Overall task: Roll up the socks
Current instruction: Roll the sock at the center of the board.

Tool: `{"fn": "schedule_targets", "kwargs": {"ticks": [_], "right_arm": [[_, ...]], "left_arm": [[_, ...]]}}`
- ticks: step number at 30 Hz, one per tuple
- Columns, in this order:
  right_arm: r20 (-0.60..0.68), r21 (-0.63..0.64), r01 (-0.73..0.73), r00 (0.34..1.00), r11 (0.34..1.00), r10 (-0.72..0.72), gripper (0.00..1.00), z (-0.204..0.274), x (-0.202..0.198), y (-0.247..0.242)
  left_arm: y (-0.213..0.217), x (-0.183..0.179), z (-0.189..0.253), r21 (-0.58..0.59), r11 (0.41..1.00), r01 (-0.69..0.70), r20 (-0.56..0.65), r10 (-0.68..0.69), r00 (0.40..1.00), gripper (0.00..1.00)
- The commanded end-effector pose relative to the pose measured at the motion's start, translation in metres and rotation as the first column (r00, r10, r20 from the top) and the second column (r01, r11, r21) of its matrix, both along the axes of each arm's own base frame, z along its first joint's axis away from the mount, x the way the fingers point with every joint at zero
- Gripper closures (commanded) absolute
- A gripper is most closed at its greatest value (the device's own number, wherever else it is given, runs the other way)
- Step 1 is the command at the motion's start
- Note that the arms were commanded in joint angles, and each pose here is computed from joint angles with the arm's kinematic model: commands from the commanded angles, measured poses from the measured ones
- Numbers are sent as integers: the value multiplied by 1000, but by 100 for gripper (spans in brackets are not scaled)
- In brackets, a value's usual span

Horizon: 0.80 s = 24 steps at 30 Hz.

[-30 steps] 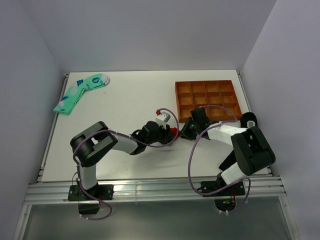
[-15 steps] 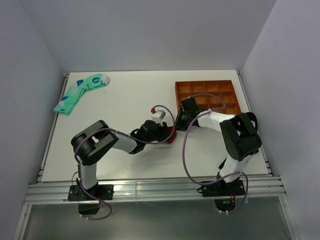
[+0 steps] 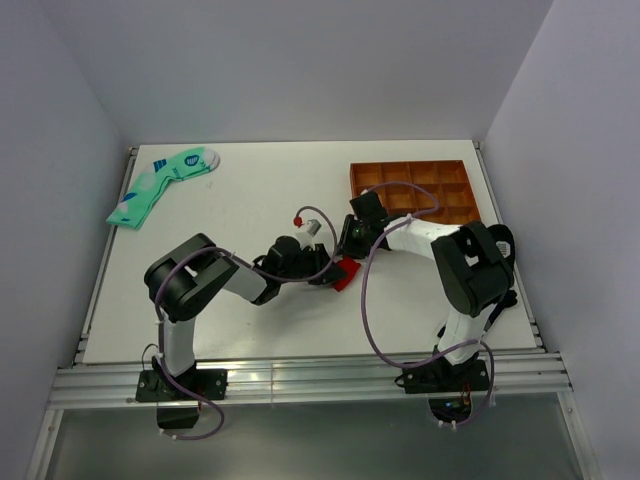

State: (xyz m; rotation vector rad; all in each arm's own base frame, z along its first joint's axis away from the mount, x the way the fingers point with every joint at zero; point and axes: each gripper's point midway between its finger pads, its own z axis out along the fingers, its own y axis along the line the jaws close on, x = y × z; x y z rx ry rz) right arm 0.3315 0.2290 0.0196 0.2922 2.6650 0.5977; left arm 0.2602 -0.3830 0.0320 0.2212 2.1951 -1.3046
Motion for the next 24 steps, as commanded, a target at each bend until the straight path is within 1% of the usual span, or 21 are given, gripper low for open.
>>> {"fn": "schedule_targets", "kwargs": {"ticks": [1, 4, 8, 9, 13, 15, 16, 20, 21, 23, 24], "right_arm": [[73, 10, 16, 997, 1000, -16, 62, 25, 19, 2], [112, 9, 32, 993, 999, -33, 61, 42, 21, -1], [170, -2, 102, 980, 995, -100, 59, 62, 25, -17], [198, 12, 117, 973, 993, -117, 58, 75, 25, -21], [246, 27, 195, 949, 980, -195, 57, 97, 22, -40], [237, 12, 222, 947, 975, -218, 57, 98, 16, -49], [243, 31, 230, 942, 973, -230, 57, 104, 10, -52], [238, 72, 243, 938, 967, -253, 56, 101, -11, -58], [211, 69, 240, 945, 968, -250, 56, 87, -21, -60], [207, 84, 244, 944, 966, -256, 56, 83, -28, -60], [183, 78, 252, 947, 965, -262, 56, 70, -36, -63]], "left_arm": [[74, -78, -117, 374, 922, 100, -373, 51, 926, 100], [73, -77, -120, 387, 917, 101, -379, 58, 924, 100], [76, -76, -124, 411, 906, 100, -391, 76, 917, 100], [75, -75, -123, 414, 905, 100, -388, 76, 918, 100], [77, -74, -124, 435, 895, 100, -398, 91, 913, 100], [77, -74, -126, 442, 891, 102, -410, 99, 907, 99], [77, -75, -126, 443, 890, 103, -415, 101, 904, 100], [76, -78, -127, 445, 889, 112, -448, 112, 887, 100], [74, -79, -126, 439, 891, 118, -459, 110, 881, 100], [73, -80, -128, 439, 890, 123, -481, 117, 869, 100], [73, -81, -128, 441, 889, 124, -487, 121, 865, 100]]}}
